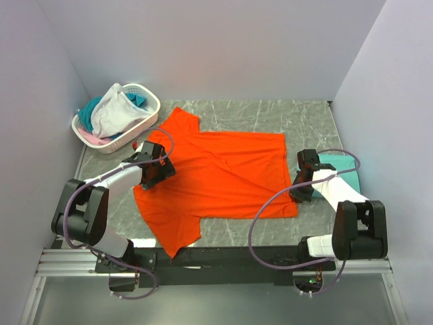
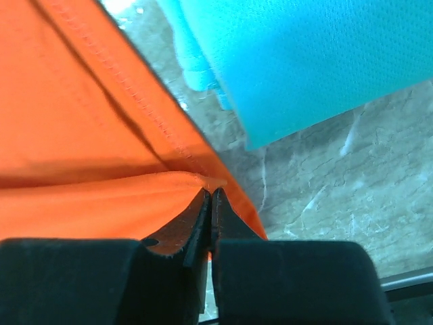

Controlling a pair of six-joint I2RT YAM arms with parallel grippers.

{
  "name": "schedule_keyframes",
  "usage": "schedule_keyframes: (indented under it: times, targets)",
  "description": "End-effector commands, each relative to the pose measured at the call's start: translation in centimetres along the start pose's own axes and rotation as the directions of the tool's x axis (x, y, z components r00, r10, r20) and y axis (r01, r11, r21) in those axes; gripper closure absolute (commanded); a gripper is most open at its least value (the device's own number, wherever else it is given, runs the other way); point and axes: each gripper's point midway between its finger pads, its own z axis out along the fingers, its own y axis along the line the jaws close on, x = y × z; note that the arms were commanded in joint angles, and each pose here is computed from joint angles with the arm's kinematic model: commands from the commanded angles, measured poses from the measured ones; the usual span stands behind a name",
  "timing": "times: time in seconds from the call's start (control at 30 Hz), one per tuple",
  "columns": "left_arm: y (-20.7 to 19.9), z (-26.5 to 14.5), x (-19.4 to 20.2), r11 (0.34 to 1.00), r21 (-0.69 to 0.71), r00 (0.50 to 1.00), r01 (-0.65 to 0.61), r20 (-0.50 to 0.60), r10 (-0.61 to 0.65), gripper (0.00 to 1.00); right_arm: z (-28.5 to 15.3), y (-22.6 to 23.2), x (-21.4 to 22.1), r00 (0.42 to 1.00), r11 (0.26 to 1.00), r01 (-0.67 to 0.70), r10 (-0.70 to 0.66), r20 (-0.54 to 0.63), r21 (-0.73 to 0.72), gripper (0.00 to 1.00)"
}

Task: Fold and stack the t-shirts
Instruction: Flatten the tshirt out

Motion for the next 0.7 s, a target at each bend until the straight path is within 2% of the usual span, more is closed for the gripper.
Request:
schedule_keyframes:
  times: [0.0, 0.1, 0.13, 0.23, 0.4, 0.47, 0.67]
  targets:
    - [0.6, 0.0, -0.8, 0.999, -0.043, 1.000, 0.018, 0.020, -0.017, 0.01, 0.1, -0.8, -1.6, 0.999, 0.997, -0.029, 0.026, 0.045, 0.065, 0.94]
    - [0.3, -0.2, -1.0, 0.999, -0.027, 0.999, 0.021, 0.025, -0.020, 0.01, 0.7, -1.5, -0.7, 0.999, 0.994, -0.049, 0.047, 0.027, 0.099, 0.85]
    - [0.1, -0.3, -1.1, 1.000, -0.019, 0.999, 0.021, 0.027, -0.020, 0.01, 0.9, -1.8, -0.3, 0.999, 0.993, -0.052, 0.050, 0.019, 0.105, 0.75]
    - [-0.6, -0.5, -1.5, 1.000, 0.008, 1.000, 0.013, 0.027, -0.013, 0.01, 0.3, -0.3, -0.7, 0.998, 0.998, -0.052, 0.052, 0.030, 0.023, 0.63]
    - [-2.0, -1.8, -2.9, 0.998, 0.060, 0.998, 0.009, 0.065, -0.013, 0.01, -3.8, 3.7, -5.1, 0.985, 0.983, 0.029, 0.003, 0.171, -0.181, 0.62]
    - [-2.5, -2.7, -3.7, 0.997, 0.082, 0.996, 0.005, 0.090, -0.013, 0.01, -4.8, 4.8, -5.9, 0.980, 0.970, 0.077, -0.032, 0.195, -0.230, 0.62]
    - [-2.6, -4.6, -5.4, 0.997, 0.075, 0.989, 0.006, 0.149, -0.017, 0.01, -4.1, 6.0, -7.6, 0.979, 0.964, 0.139, -0.099, 0.178, -0.225, 0.59]
